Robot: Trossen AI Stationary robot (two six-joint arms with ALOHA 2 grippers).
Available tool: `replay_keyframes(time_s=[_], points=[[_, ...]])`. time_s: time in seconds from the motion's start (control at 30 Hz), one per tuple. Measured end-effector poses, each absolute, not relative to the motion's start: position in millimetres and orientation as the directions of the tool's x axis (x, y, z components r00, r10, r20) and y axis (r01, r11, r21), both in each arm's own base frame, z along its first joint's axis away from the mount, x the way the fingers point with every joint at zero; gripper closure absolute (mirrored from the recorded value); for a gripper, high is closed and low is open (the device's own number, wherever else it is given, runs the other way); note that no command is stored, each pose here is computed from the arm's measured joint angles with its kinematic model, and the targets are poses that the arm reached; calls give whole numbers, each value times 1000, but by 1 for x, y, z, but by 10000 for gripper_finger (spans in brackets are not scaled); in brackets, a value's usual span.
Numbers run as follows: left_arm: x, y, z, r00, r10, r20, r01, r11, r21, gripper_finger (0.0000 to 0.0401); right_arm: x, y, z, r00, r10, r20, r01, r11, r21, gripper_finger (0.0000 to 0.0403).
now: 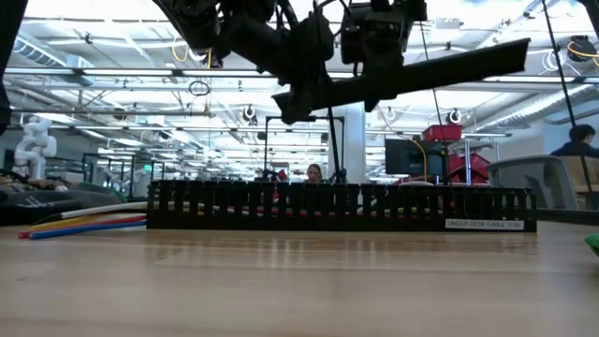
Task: Ziptie cables
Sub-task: Close the cable duct with the cable duct cover
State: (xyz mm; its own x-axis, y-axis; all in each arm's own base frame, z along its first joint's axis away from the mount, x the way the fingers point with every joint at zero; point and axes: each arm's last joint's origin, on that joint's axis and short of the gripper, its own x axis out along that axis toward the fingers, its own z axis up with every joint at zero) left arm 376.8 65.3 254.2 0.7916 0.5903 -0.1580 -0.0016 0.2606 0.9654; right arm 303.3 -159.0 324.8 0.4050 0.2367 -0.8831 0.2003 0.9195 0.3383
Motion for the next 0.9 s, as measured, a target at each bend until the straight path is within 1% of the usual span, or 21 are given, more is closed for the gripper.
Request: replay_keyframes(time_s=[0.1, 0.2, 0.27, 0.37, 0.53, 0.7, 0.9], points=[[377, 65, 251, 800, 570, -188, 30, 275, 961, 386, 304, -159, 330, 424, 230, -876, 193, 922, 336, 98], [375, 64, 245, 792, 562, -238, 87, 283, 955, 386, 300, -158, 329, 390, 249, -887, 207, 914, 348, 98], [375, 64, 243, 790, 558, -254, 111, 277, 954, 386, 299, -156, 329, 375, 258, -890, 201, 915, 350, 98], [375, 64, 242, 787, 558, -265, 151, 242, 958, 386, 299, -156, 329, 376, 262, -889, 201, 913, 355, 98], [375, 64, 243, 797, 549, -251, 139, 238, 961, 386, 299, -155, 329, 381, 288, -879, 206, 900, 384, 98], [376, 64, 246, 809, 547, -216, 130, 192, 973, 386, 304, -155, 323, 380, 344, -859, 210, 872, 442, 98], [377, 64, 243, 805, 547, -231, 146, 195, 970, 386, 308, -154, 319, 365, 347, -864, 210, 873, 439, 98]])
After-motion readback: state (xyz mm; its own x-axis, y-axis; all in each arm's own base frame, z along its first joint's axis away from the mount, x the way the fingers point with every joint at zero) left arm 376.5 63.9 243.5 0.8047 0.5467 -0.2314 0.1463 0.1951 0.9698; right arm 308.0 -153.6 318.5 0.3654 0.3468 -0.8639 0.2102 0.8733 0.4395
